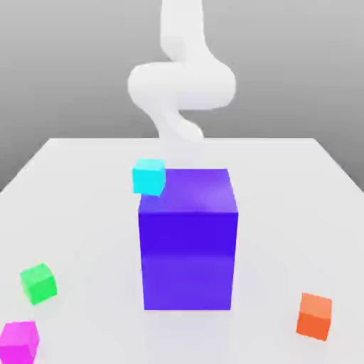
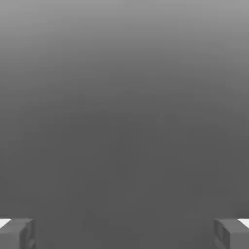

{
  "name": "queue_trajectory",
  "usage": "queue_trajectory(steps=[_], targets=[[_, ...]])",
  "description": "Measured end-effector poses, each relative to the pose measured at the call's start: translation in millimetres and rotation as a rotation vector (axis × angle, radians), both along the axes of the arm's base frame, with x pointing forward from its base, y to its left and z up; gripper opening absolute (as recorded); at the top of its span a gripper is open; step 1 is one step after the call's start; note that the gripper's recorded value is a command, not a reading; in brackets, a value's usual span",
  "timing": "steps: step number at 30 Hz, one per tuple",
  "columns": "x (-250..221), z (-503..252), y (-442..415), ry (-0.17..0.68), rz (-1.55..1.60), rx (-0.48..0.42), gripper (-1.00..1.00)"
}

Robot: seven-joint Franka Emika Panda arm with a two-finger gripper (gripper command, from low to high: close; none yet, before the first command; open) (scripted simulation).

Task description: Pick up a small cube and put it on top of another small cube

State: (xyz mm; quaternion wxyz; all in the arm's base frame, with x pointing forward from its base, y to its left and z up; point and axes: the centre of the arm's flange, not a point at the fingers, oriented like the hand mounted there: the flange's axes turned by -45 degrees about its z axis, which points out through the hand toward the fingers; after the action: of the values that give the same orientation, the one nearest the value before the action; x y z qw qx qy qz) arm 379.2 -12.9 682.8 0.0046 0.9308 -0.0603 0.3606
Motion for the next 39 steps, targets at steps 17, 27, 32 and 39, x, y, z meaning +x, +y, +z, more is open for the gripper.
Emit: queue_trajectory(steps=[17,27,32,39], targets=[[127,-255,-156,0.355,-0.714,0.251,0.0],[111,-431,-236,0.53,-1.114,0.452,0.0],[94,-512,-256,0.583,-1.248,0.529,0.0],[93,-551,-256,0.585,-1.254,0.532,-1.0]])
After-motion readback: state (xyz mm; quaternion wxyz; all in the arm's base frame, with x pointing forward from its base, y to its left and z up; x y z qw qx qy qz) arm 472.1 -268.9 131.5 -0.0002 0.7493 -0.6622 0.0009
